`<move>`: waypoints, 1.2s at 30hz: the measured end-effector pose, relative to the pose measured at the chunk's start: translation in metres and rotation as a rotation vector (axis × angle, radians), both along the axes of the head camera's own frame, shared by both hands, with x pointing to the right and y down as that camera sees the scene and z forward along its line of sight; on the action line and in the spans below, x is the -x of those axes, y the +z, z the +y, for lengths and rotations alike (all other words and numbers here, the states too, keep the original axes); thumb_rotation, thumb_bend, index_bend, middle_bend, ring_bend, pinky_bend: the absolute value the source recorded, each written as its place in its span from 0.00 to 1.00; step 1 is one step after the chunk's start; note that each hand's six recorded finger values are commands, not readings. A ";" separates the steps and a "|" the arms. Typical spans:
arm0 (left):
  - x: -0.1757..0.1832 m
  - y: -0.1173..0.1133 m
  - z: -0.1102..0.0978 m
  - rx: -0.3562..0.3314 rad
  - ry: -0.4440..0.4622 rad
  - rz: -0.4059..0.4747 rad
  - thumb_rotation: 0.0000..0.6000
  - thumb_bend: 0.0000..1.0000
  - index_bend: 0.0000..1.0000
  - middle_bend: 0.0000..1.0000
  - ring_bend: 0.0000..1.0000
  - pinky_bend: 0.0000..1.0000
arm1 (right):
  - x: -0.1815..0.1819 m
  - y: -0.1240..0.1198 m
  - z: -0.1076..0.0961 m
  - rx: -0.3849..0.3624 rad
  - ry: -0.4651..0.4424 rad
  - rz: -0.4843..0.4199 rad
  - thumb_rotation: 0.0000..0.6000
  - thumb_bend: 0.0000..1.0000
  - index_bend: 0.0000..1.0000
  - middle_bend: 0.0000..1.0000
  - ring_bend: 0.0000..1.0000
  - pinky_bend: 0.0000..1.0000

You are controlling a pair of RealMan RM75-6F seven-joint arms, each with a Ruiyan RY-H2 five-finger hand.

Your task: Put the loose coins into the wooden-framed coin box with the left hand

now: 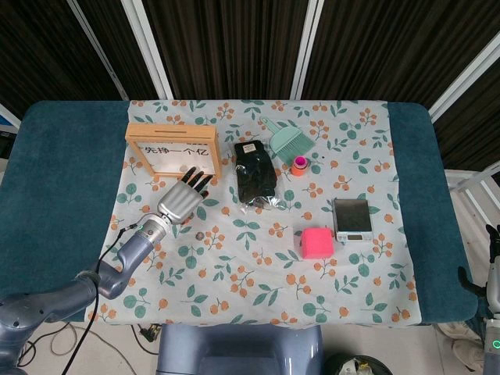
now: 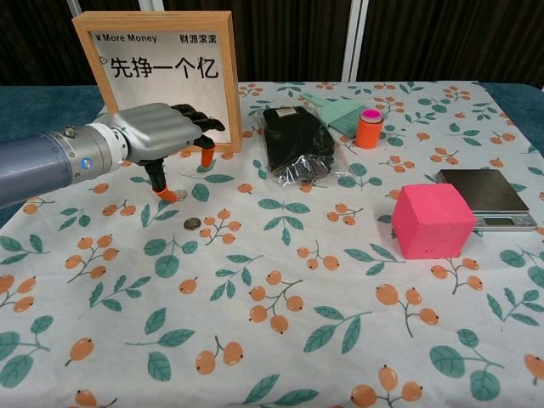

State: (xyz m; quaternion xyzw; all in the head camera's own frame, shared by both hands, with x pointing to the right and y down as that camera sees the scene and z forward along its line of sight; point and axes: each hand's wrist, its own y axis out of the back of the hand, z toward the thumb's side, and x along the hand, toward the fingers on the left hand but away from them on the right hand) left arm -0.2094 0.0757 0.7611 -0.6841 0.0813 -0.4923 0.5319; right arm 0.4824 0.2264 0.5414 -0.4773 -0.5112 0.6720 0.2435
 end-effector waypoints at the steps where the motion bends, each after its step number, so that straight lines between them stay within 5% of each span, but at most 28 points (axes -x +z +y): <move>1: 0.000 0.000 0.000 0.001 0.001 0.000 1.00 0.06 0.37 0.00 0.00 0.00 | 0.000 0.000 0.000 -0.002 0.001 0.002 1.00 0.39 0.09 0.03 0.00 0.00; 11: -0.002 0.001 0.001 -0.004 0.008 0.004 1.00 0.08 0.39 0.00 0.00 0.00 | -0.001 0.000 0.000 -0.001 0.008 0.005 1.00 0.39 0.09 0.03 0.00 0.00; 18: 0.001 0.004 0.005 0.016 0.016 0.003 1.00 0.22 0.53 0.00 0.00 0.00 | 0.000 0.000 0.000 0.005 0.009 0.002 1.00 0.39 0.09 0.03 0.00 0.00; 36: 0.012 0.011 0.010 0.025 0.020 -0.049 1.00 0.50 0.59 0.00 0.00 0.00 | -0.001 0.001 0.002 0.023 0.020 -0.009 1.00 0.39 0.09 0.03 0.00 0.00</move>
